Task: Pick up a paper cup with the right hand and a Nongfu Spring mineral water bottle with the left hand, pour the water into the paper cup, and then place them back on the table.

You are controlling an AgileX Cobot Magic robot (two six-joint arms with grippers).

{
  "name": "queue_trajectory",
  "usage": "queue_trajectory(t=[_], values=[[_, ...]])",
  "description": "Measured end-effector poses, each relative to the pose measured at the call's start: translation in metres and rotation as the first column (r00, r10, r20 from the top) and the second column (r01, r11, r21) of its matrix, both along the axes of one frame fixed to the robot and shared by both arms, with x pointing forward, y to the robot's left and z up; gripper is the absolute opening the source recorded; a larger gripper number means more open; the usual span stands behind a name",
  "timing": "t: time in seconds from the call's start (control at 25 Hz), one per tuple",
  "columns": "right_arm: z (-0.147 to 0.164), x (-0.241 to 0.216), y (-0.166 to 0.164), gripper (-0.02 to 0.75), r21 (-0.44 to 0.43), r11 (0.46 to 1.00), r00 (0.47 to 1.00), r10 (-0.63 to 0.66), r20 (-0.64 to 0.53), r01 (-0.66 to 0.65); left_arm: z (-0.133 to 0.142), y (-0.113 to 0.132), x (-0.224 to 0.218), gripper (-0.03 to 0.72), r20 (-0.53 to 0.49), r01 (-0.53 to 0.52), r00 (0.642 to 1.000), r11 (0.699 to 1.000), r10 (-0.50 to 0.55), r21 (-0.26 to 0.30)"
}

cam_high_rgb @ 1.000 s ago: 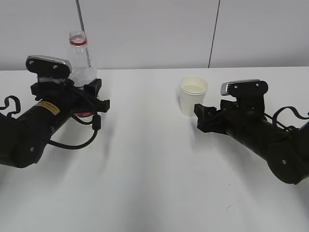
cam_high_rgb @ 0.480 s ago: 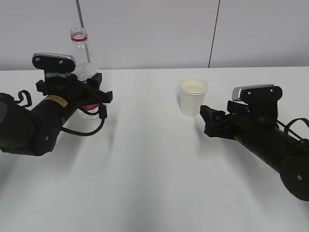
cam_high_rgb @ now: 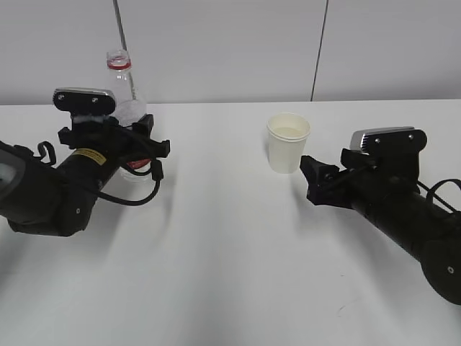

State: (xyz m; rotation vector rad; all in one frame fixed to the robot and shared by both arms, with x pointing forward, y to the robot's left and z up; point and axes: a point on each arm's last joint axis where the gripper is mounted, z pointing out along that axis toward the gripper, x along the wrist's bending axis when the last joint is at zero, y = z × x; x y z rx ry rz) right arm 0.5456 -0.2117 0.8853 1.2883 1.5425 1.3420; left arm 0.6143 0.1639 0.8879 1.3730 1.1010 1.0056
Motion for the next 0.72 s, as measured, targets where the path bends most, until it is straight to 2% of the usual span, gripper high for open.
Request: queue_trajectory(t=[0.24,0.48,0.64,0.72], values=[[0.0002,0.0,0.0,0.592,0.001,1.0,1.0,0.0,0.002,0.0,-0.0011,0.0003,0.0001,0.356,0.011,-0.003,1.0,1.0,0.003,-0.003],[0.0005,0.0003,-0.0006,0.592,0.004,1.0,1.0,-0.008,0.005,0.008,-0.0028,0.0004,0.0,0.51,-0.005,-0.004,1.0,1.0,0.004,0.0],[0.0003,-0.0001,-0.0007,0.592,0.003,1.0,1.0,-0.008,0.004,0.008,-0.0024,0.0003,0.0,0.545,-0.008,-0.003,1.0,1.0,0.003,0.0],[-0.0002,-0.0007,-0.001,0.592,0.003,1.0,1.0,-0.009,0.001,0.009,0.0003,0.0016,-0.0033,0.546,-0.009,-0.001,1.0,1.0,0.001,0.018]])
